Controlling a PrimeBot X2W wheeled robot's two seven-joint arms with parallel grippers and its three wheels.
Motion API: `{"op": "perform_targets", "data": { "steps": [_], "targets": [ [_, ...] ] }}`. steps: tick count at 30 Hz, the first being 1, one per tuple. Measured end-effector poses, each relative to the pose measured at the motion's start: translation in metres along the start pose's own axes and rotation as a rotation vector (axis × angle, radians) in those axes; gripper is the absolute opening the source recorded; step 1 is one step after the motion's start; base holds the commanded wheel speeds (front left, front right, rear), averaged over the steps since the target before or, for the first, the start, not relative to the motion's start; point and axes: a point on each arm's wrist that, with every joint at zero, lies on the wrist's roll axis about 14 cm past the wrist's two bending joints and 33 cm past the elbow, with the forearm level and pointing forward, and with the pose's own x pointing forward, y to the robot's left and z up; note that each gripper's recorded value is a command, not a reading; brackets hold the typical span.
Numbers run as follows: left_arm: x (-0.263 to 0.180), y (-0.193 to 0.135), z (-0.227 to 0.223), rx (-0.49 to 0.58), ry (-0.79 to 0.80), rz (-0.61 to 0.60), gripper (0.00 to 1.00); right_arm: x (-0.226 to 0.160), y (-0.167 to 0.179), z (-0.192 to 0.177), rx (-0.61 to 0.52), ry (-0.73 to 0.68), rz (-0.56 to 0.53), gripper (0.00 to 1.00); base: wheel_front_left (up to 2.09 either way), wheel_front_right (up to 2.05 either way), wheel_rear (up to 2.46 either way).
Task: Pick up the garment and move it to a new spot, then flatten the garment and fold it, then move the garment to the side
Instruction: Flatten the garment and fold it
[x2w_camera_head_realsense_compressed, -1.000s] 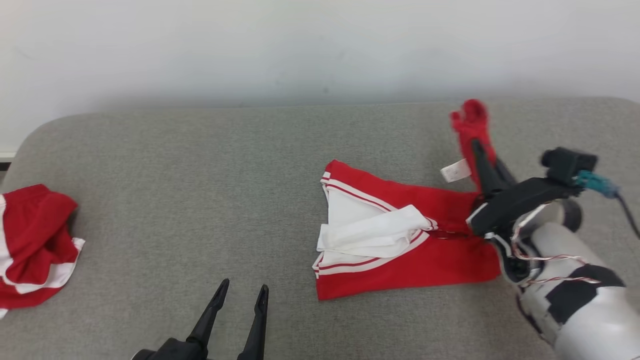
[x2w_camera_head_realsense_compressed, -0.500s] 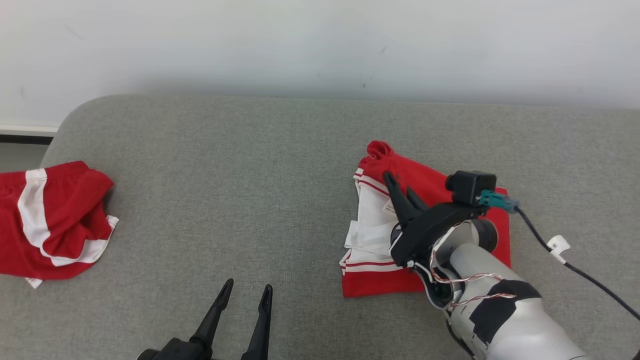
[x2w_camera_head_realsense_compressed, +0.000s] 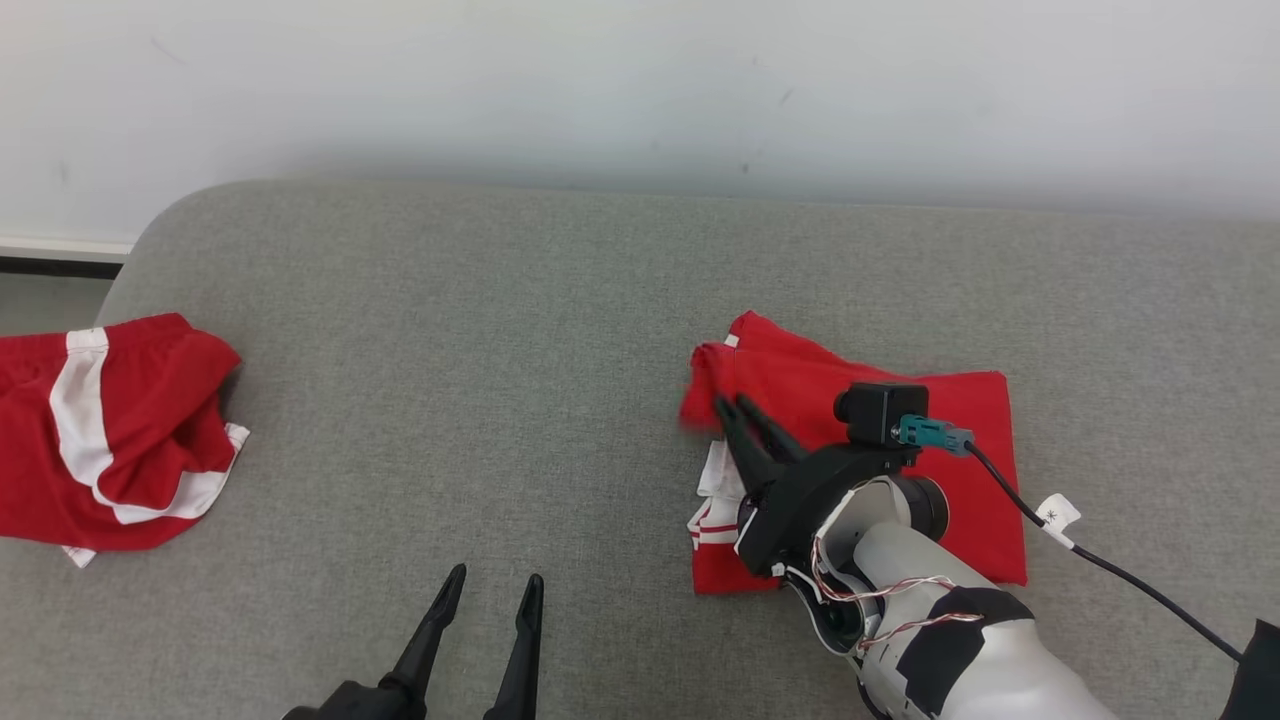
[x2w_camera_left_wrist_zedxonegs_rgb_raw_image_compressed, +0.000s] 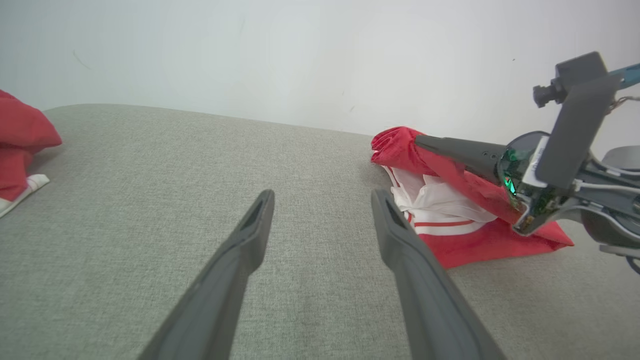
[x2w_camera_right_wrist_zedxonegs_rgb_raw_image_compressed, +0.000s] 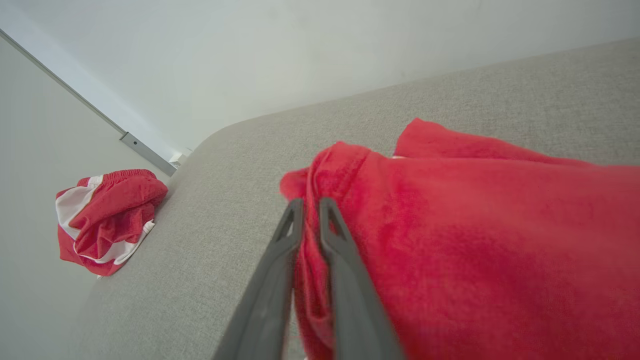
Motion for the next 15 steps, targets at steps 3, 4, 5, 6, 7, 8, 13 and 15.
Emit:
{"op": "perform_targets", "data": {
  "steps": [3, 4, 5, 6, 7, 8, 13, 15],
  "targets": [
    [0.001, -0.001, 0.002, -0.001, -0.008, -0.003, 1.0, -0.003, 0.001, 0.01, -0.003, -0.036, 0.003, 1.0, 0.0, 0.0, 0.0],
    [0.002, -0.003, 0.002, -0.003, -0.01, -0.006, 1.0, -0.005, 0.0, 0.014, -0.006, -0.053, 0.004, 1.0, 0.0, 0.0, 0.0],
    [0.002, -0.004, 0.003, -0.005, -0.011, -0.01, 1.0, -0.007, -0.001, 0.018, -0.008, -0.064, 0.004, 1.0, 0.0, 0.0, 0.0],
    [0.003, -0.006, 0.002, -0.006, -0.011, -0.015, 1.0, -0.009, -0.003, 0.022, -0.01, -0.077, 0.001, 1.0, 0.0, 0.0, 0.0],
    [0.003, -0.007, 0.002, -0.008, -0.009, -0.019, 1.0, -0.012, -0.006, 0.027, -0.016, -0.092, -0.004, 1.0, 0.0, 0.0, 0.0],
    [0.002, -0.008, 0.001, -0.009, -0.007, -0.022, 1.0, -0.016, -0.011, 0.032, -0.029, -0.104, -0.013, 1.0, 0.0, 0.0, 0.0],
    [0.004, -0.012, 0.003, -0.017, -0.013, -0.03, 1.0, -0.044, -0.043, 0.071, -0.146, -0.203, -0.072, 1.0, 0.0, 0.0, 0.0],
    [0.005, -0.014, 0.004, -0.029, -0.017, -0.031, 1.0, -0.059, -0.052, 0.079, -0.178, -0.24, -0.099, 1.0, 0.0, 0.0, 0.0]
  ]
}}
